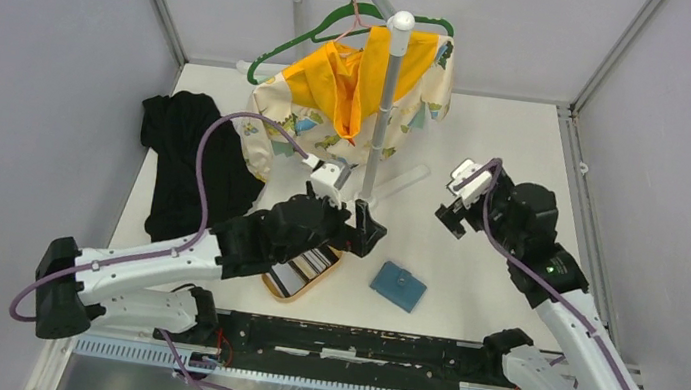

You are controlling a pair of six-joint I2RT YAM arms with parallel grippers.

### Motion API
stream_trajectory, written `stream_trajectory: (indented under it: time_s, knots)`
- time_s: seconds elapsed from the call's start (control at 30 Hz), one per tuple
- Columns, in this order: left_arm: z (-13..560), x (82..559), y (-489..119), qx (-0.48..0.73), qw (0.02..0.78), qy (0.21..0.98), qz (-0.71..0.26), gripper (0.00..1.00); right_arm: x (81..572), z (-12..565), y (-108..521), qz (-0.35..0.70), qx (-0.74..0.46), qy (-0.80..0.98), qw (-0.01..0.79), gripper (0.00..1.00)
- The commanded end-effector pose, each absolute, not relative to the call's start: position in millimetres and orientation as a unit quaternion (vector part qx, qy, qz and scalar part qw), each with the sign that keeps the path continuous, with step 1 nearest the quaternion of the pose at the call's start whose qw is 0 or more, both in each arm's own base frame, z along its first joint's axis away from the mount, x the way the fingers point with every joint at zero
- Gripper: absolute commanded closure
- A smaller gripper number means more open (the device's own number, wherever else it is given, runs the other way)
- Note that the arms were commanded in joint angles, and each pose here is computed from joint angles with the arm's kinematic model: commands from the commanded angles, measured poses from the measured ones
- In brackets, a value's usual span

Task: Put the credit cards into the card holder
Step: Reset both arms

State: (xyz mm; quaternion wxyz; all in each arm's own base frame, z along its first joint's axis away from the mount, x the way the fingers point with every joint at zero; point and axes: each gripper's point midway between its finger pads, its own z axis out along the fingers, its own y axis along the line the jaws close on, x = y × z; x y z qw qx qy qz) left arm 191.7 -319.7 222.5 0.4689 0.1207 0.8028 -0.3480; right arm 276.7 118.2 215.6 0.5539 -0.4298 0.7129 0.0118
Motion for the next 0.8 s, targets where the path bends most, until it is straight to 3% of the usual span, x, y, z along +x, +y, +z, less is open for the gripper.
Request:
stream_trajectory:
  time_s: [0.0,0.23,0.43,0.77]
  knots:
    - [250.0,207.9,-282.7,0.094,0.521,0.800,-0.281,0.00,275.0,295.4,145.3,0.086,-0.403,0.668,0.620,0.02]
    - [295.4,200.4,-256.9,0.067,0.538,0.787,-0.295,0.00,274.8,329.0,135.1,0.120,-0.281,0.691,0.655,0.02]
    - [303.2,189.7,-240.5,0.050,0.538,0.779,-0.318,0.00,268.8,355.4,130.7,0.110,-0.286,0.679,0.667,0.02]
    - [304.1,182.2,-225.3,0.047,0.546,0.769,-0.329,0.00,266.4,346.5,132.7,0.121,-0.303,0.678,0.659,0.02]
